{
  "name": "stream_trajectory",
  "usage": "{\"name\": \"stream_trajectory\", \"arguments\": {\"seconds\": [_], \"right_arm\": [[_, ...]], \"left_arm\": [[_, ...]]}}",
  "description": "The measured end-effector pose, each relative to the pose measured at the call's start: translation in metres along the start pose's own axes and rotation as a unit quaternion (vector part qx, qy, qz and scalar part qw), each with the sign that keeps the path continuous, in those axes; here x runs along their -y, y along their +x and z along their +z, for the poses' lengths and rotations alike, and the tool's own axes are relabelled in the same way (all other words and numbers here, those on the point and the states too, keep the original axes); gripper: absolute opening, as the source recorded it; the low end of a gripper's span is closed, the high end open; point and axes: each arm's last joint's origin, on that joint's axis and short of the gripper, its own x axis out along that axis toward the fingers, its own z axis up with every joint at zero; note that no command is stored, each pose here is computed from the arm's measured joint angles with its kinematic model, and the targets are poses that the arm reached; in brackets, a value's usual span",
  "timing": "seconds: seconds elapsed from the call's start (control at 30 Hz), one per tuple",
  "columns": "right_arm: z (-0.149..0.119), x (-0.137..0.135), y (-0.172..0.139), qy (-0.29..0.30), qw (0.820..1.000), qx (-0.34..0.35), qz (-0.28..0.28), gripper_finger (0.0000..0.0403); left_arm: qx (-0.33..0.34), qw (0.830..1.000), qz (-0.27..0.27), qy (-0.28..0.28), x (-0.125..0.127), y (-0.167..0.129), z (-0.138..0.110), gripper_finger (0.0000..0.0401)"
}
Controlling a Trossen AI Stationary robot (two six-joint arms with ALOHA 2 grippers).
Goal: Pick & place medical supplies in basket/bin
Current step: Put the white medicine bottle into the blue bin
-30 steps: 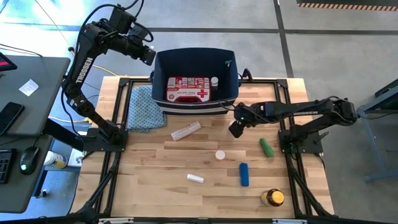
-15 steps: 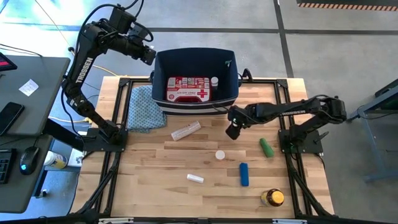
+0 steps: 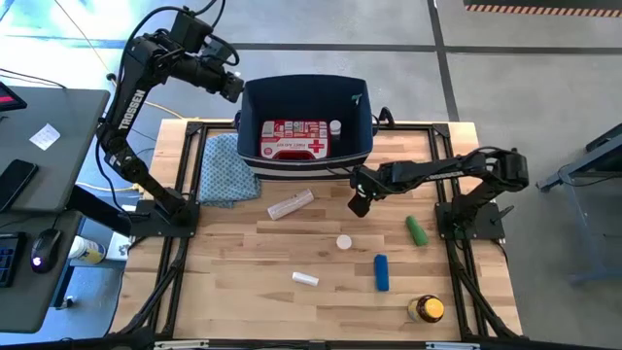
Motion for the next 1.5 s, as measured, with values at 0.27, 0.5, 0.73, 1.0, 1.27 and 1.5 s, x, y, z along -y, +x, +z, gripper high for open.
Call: {"name": "stream_trajectory", "arguments": {"seconds": [0.27,0.5,0.73,1.0,1.27,1.5], "right_arm": [[0.0,-0.001,0.0,0.013,1.0,-0.003,0.008,0.0279],[0.0,-0.001,-0.001,0.017,1.0,-0.008,0.019,0.0228],[0.0,-0.001,-0.007,0.016,0.999,-0.004,0.031,0.0167],[-0.001,0.001,-0.031,0.025,0.996,-0.003,0.085,0.0162],[-0.001,0.006,-0.086,0.034,0.972,0.063,0.226,0.0155],[0.014,0.008,-0.142,0.066,0.902,0.238,0.353,0.0157]], "left_arm": [[-0.007,1.0,0.001,-0.002,0.0,0.0,-0.001,0.006],[-0.013,1.0,0.001,-0.004,0.0,0.0,-0.003,0.006],[-0.016,1.0,0.001,-0.004,0.0,0.0,-0.003,0.006],[-0.022,1.0,0.002,-0.006,0.0,0.0,-0.004,0.006],[-0.024,1.0,0.002,-0.007,-0.001,0.0,-0.005,0.006],[-0.019,1.0,0.002,-0.006,0.0,0.0,-0.004,0.006]]}}
